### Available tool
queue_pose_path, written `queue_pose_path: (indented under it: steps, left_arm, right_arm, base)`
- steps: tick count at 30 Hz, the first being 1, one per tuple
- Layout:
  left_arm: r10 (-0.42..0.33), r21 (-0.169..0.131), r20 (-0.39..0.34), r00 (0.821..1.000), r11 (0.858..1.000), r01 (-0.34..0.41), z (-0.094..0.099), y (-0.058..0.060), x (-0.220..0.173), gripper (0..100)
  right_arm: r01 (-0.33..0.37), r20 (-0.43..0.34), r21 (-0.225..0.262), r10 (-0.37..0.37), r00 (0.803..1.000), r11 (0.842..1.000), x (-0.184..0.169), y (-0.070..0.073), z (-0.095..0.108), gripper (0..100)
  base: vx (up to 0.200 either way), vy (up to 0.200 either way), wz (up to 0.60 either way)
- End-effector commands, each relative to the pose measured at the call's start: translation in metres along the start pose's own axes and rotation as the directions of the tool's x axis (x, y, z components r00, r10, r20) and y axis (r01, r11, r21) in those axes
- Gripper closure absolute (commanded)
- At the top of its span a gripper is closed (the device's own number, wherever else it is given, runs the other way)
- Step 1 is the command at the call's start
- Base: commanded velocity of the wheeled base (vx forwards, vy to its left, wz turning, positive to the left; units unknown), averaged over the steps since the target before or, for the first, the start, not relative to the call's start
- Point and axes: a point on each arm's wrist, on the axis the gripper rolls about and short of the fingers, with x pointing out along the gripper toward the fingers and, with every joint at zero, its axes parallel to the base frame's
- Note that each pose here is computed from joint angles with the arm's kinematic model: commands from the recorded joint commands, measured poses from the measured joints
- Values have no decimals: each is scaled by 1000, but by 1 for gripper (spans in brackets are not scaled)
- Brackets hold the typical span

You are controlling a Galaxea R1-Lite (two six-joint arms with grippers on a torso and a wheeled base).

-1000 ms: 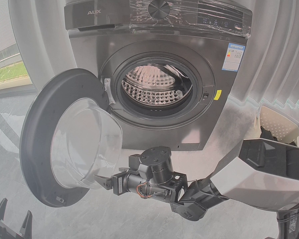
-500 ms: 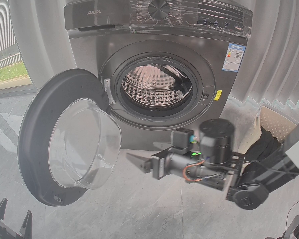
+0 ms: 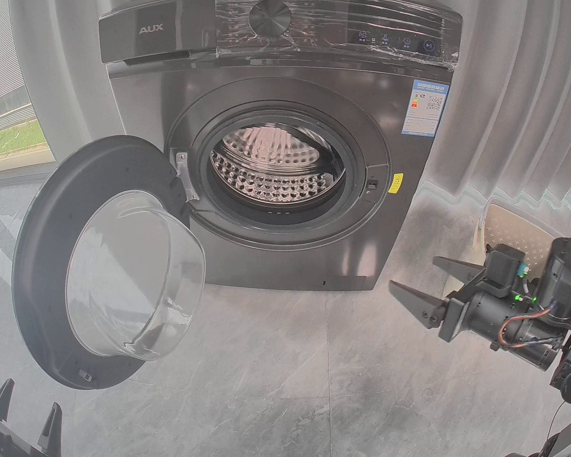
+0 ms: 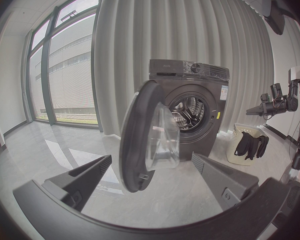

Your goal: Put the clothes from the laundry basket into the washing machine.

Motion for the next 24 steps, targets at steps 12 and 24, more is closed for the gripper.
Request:
queue_pose_path:
  steps: [12,24]
  left_arm:
    - [-1,-1,-5,1000,1000,1,-5,0,0,0]
    - [-3,1,-5,1000,1000,3,-5,0,0,0]
  right_arm:
    - [171,139,-7,-169,976,985,-97,-28,-4,0]
    - [295,202,13,-292,935,955,-167,-29,-23,0]
  base:
    - [0,0,0]
    - [0,0,0]
